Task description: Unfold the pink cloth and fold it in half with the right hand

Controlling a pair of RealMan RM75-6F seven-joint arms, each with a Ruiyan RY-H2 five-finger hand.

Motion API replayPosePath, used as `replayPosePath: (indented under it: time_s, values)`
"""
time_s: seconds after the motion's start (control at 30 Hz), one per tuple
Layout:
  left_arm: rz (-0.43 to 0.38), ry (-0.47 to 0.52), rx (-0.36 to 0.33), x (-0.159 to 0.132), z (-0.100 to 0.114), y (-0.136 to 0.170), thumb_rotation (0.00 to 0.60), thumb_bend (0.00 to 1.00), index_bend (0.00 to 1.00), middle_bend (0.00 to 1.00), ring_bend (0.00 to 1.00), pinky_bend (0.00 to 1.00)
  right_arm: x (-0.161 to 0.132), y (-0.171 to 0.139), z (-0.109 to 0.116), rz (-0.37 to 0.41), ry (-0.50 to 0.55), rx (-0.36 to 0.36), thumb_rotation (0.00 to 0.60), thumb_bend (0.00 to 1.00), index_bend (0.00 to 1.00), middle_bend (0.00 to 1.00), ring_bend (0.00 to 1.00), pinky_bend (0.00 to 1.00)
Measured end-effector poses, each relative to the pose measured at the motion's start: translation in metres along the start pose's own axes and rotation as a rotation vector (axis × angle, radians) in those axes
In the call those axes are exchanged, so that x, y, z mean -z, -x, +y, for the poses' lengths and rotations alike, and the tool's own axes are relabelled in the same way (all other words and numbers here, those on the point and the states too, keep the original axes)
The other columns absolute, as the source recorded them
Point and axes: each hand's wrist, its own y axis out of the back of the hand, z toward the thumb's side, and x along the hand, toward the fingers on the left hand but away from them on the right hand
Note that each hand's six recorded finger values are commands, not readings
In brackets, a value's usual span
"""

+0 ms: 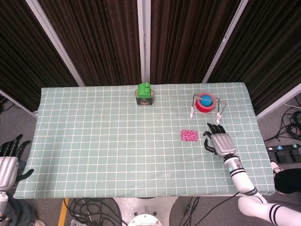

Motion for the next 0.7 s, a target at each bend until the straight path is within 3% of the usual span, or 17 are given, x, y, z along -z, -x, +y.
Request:
replayPosePath:
  time_s: [0.37,0.7]
  values:
    - [-0.002,0.001,0.007,-0.002,0.0,-0.001,0.6,0.12,0.22,0.14,0.15,0.15,-0.007,0.037,-0.023,-0.015,-0.016,-0.07,0.0,0.64,0.29,0.01,0.0,0.0]
    - [0.0,0.004,0.016,-0.002,-0.001,-0.002,0.6,0.12,0.22,0.14,0.15,0.15,-0.027,0.055,-0.038,0.023,-0.034,-0.109,0.0,0.64,0.28,0.01,0.0,0.0]
